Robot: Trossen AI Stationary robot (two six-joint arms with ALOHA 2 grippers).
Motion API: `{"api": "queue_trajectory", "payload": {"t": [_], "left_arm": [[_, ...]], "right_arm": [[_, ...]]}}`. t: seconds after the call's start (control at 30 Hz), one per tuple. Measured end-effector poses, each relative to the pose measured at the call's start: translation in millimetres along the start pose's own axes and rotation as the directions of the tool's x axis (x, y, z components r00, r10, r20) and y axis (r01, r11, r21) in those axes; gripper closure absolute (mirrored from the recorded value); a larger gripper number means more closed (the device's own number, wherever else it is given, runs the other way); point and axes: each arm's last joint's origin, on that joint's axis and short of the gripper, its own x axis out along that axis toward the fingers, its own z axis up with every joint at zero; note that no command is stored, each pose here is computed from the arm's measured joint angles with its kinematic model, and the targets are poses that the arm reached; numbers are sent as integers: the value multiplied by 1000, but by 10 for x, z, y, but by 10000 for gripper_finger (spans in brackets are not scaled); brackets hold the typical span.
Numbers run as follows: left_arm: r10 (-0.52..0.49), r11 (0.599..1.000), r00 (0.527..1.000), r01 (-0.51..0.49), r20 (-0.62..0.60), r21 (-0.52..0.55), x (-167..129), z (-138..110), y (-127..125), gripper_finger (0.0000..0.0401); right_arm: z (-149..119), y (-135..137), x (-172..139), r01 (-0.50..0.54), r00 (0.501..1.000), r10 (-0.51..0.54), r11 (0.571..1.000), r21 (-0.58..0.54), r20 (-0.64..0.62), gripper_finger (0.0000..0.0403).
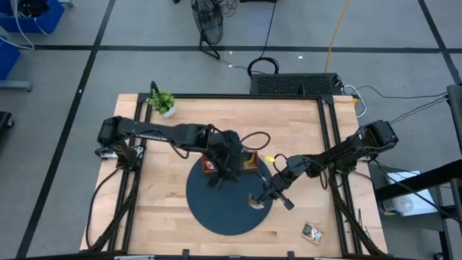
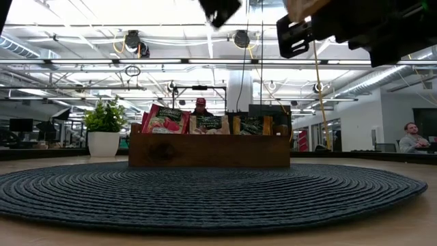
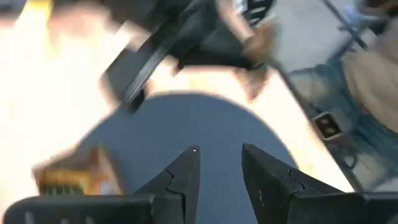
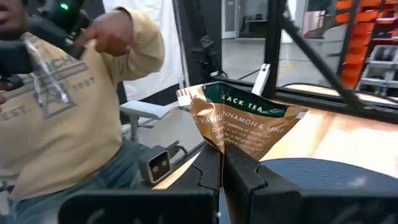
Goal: Pick & Place Tea
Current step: Put the left brown tea bag into the middle section of the wooden organizer
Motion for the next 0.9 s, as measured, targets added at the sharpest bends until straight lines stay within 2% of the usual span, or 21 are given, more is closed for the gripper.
{"api": "queue_trajectory", "payload": {"t": [0.13, 0.23, 0.37, 0.43, 0.57, 0.67, 0.8, 0.9], "left_arm": [[-110, 985, 994, 106, 18, 137, -27, 118, -227, 281], [-121, 978, 993, 118, 5, 175, 55, 174, -353, 281], [-127, 977, 989, 138, -77, 161, 277, 224, -414, 281], [-81, 984, 984, 104, -160, 143, 342, 244, -419, 281], [-76, 985, 960, 115, -269, 131, 304, 310, -443, 281], [-83, 975, 942, 145, -324, 171, 284, 292, -426, 281], [-106, 967, 949, 168, -298, 193, 260, 319, -410, 281], [-148, 960, 948, 207, -282, 191, 263, 330, -425, 281]], "right_arm": [[14, -17, -7, 6, 1000, -6, 1000, -5, 12, 403], [36, -24, 9, 6, 1000, -6, 1000, -10, 14, 403], [72, -39, 41, 6, 1000, -6, 1000, -27, 11, 403], [67, -48, 57, 11, 1000, -11, 1000, -17, -13, 403], [7, -98, 122, 36, 998, -36, 999, 7, -51, 403], [6, -146, 229, -18, 999, 20, 999, 33, -50, 403], [-21, -258, 385, -90, 991, 97, 993, 80, -89, 403], [-6, -404, 483, -65, 991, 75, 994, 90, -113, 403]]}}
